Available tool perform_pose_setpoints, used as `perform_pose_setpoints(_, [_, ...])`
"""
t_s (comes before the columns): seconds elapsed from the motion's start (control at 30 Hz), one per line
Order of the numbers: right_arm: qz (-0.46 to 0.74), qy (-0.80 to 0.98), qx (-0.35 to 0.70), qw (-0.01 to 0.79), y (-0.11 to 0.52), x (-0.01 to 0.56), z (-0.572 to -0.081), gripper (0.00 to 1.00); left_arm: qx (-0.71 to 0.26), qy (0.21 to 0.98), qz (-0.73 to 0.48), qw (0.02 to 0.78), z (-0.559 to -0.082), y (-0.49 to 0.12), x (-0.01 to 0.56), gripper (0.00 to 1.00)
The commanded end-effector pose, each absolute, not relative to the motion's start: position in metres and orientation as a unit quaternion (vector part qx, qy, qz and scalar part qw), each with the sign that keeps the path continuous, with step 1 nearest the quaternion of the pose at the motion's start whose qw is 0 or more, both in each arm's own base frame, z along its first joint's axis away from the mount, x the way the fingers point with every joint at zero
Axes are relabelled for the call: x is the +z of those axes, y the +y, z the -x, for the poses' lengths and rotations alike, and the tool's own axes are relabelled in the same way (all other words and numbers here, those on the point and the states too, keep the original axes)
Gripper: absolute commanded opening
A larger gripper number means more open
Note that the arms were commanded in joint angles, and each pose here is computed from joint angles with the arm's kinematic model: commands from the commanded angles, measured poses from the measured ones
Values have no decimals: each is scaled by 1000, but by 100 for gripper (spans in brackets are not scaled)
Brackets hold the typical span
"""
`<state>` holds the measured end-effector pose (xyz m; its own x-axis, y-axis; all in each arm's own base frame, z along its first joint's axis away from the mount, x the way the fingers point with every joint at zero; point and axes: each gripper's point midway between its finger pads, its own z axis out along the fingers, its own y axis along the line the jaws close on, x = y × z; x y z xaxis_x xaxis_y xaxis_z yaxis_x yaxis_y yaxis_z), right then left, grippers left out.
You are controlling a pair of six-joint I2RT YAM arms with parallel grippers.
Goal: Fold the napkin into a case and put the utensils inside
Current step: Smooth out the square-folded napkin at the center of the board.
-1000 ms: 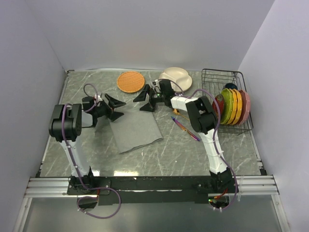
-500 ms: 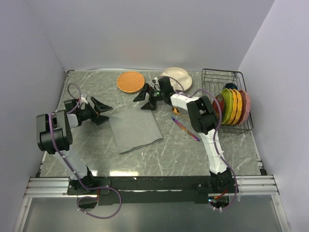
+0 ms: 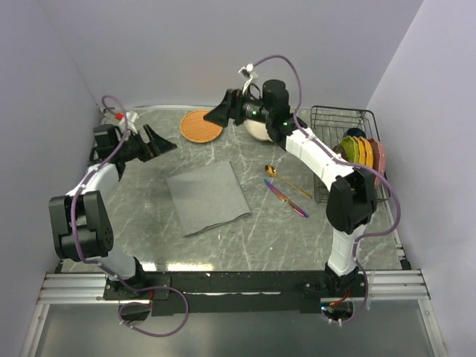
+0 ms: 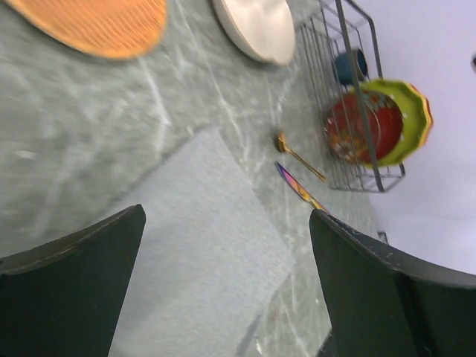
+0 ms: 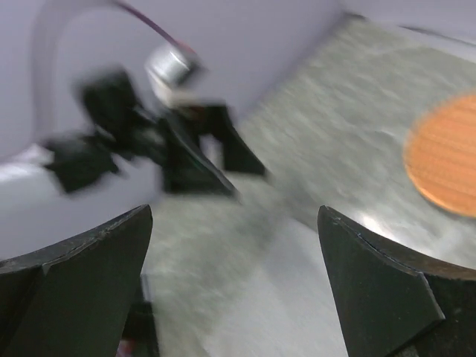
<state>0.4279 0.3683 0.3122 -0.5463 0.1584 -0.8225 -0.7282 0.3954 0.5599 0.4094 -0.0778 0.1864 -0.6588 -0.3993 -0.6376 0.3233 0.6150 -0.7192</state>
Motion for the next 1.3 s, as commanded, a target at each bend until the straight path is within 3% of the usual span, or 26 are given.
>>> perform_pose_setpoints(0.0, [86, 736, 625, 245, 382, 253, -448, 100, -479, 780, 41, 402, -412, -117, 185, 99])
perform_pose_setpoints(0.13, [-16, 727, 658, 196, 390, 231, -447, 100, -521, 772, 87, 354, -409, -147, 163, 99])
perform_pose_setpoints(0.5, [-86, 781, 613, 87, 388, 113, -433, 100, -541, 781, 169, 260, -413, -168, 93, 99])
perform_pose_setpoints(0.87, [-105, 834, 538, 62, 348, 42, -436, 100, -505, 808, 210, 217, -411, -152, 42, 99])
perform_pose_setpoints(1.0, [-85, 840, 532, 63, 337, 50, -436, 100, -507, 809, 210, 210, -409, -153, 40, 99])
perform_pose_setpoints(1.27, [-7, 768, 635, 80, 381, 153, -395, 100, -508, 808, 205, 218, -411, -152, 44, 99])
